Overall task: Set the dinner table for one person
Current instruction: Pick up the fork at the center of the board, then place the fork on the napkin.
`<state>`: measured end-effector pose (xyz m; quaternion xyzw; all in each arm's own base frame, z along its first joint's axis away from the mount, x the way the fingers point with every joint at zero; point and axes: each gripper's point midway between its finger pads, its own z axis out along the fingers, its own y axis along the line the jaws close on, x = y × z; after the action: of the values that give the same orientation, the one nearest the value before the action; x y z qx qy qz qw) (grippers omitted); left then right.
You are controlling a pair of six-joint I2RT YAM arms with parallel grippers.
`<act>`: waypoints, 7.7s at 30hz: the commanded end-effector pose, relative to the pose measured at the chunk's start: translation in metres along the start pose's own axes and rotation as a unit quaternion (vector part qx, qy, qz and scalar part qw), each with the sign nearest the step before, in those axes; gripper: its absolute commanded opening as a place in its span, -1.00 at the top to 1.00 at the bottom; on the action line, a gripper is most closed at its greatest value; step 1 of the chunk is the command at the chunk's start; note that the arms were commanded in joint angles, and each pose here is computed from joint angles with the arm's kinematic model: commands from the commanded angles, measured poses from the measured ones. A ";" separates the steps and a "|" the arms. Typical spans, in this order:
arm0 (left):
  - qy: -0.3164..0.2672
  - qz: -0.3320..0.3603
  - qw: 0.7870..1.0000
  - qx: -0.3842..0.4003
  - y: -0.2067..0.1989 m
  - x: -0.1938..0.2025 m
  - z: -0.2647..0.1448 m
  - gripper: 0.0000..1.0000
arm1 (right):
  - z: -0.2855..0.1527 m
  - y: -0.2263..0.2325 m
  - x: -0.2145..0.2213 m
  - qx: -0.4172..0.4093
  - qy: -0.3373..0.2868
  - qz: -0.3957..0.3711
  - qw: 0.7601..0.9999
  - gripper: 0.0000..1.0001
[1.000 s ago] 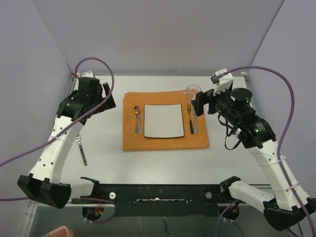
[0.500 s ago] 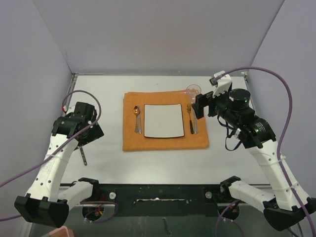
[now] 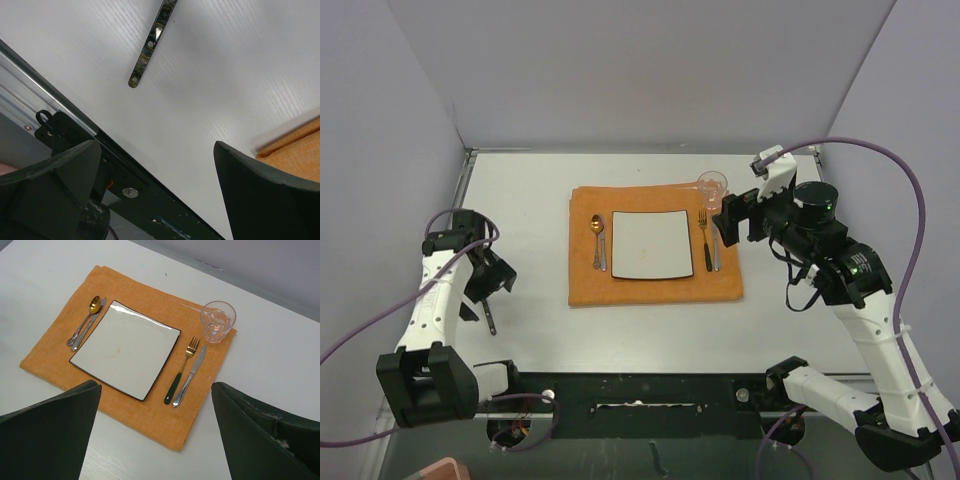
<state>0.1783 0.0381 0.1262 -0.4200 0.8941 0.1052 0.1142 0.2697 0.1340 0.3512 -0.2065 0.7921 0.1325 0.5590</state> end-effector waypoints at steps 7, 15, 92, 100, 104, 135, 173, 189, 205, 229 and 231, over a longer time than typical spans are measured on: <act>0.017 -0.111 0.994 0.015 -0.010 -0.019 0.036 -0.95 | -0.030 0.001 -0.018 0.002 -0.025 -0.010 1.000 -0.96; 0.032 -0.125 0.992 -0.011 -0.002 -0.027 0.067 -0.96 | -0.032 0.000 -0.011 0.008 -0.017 -0.007 1.000 -0.96; -0.175 0.343 0.793 0.472 -0.254 -0.013 -0.175 1.00 | -0.003 -0.010 0.003 0.056 -0.041 0.057 0.996 -0.96; -0.160 0.457 0.750 0.450 -0.291 0.029 -0.165 1.00 | -0.019 -0.010 0.007 0.058 -0.043 0.062 0.996 -0.96; -0.162 0.483 0.742 0.437 -0.316 0.027 -0.158 1.00 | -0.024 -0.009 0.005 0.053 -0.040 0.054 0.996 -0.96; -0.066 0.469 0.801 0.365 -0.405 0.070 -0.089 1.00 | -0.026 -0.021 0.017 0.083 -0.008 0.018 0.996 -0.96; -0.087 0.352 0.871 0.333 -0.407 0.111 -0.042 1.00 | -0.014 -0.011 0.010 0.057 -0.017 0.022 0.998 -0.96; -0.081 0.350 0.879 0.313 -0.397 0.113 -0.026 1.00 | 0.001 -0.009 0.001 0.048 -0.018 0.001 0.999 -0.96; -0.061 0.352 0.887 0.293 -0.392 0.125 -0.002 1.00 | 0.011 -0.008 -0.008 0.043 -0.032 -0.004 0.999 -0.95; -0.089 0.353 0.892 0.267 -0.375 0.112 -0.011 1.00 | 0.014 0.001 -0.012 0.019 -0.044 0.011 0.999 -0.96; -0.104 0.354 0.889 0.273 -0.373 0.104 -0.025 1.00 | 0.013 0.001 -0.011 0.019 -0.043 0.012 0.999 -0.95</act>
<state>0.3909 -0.2865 0.0480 -0.0219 0.9712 -0.0761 0.2248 0.2838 0.1371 0.3313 -0.1855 0.7978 0.1127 0.5625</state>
